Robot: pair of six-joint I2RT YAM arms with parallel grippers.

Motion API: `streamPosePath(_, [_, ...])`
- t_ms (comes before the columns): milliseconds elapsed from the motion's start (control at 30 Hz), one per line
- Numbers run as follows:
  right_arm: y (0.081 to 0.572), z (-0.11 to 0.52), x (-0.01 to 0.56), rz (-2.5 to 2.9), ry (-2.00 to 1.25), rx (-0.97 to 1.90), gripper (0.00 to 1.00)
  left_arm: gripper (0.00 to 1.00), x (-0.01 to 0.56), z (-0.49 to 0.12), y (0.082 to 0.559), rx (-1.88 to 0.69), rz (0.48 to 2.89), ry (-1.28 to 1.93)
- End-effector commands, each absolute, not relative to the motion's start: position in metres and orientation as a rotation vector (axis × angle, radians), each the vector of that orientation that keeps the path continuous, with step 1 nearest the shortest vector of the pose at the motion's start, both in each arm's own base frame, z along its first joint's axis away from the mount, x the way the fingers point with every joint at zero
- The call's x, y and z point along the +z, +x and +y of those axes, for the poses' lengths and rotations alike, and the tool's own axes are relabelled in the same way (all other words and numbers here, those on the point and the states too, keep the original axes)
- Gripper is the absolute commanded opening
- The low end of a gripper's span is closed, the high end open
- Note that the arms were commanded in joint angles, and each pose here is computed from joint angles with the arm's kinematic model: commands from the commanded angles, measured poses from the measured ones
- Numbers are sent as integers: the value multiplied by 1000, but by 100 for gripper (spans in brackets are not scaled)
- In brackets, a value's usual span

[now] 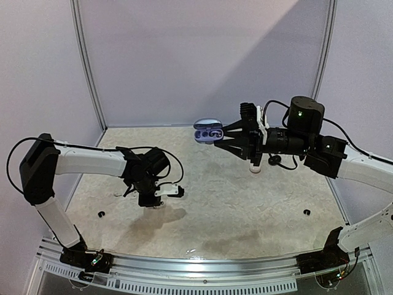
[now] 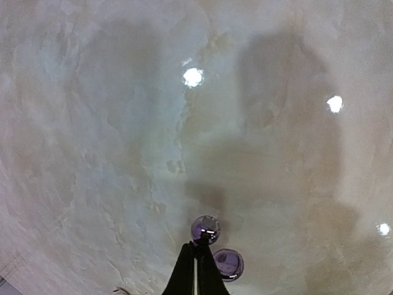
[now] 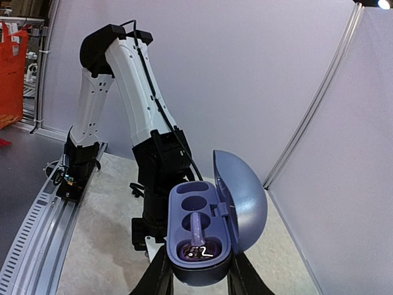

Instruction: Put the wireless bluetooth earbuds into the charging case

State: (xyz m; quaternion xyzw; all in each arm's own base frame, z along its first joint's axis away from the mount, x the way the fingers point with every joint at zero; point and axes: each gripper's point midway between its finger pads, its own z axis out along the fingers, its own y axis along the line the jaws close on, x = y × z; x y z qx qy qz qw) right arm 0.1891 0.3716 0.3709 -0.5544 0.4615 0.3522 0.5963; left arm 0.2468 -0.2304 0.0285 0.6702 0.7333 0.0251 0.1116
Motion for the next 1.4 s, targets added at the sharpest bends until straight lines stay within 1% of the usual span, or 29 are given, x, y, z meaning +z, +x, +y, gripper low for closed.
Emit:
streamPosePath(0, [182,379,378,1017,-1351,823,0,0,14,-235,242,44,2124,2020])
streamPosePath(200, [190,383,372,1050,-1356,801,0,0,4,-238,238,37,2091,2088])
streamPosePath(333, [193,384,368,1069,-1352,795,0,11,6,-239,238,32,2081,2102])
streamPosePath(433, [195,384,368,1073,-1347,790,0,13,7,-238,236,28,2085,2113])
streamPosePath(600, [196,385,368,1084,-1350,784,0,21,29,-246,241,6,2115,2077])
streamPosePath(767, [197,386,367,1091,-1353,787,0,29,36,-247,232,-59,2140,2103])
streamPosePath(1000, [199,385,365,1113,-1345,776,0,27,36,-248,232,-81,2154,2097])
streamPosePath(1100, [200,384,365,1117,-1343,773,0,23,37,-251,234,-89,2145,2098])
streamPosePath(1167, [201,384,363,1124,-1342,769,0,22,36,-251,233,-95,2133,2114])
streamPosePath(1367, [204,384,362,1134,-1336,759,0,21,32,-252,229,-128,2148,2133])
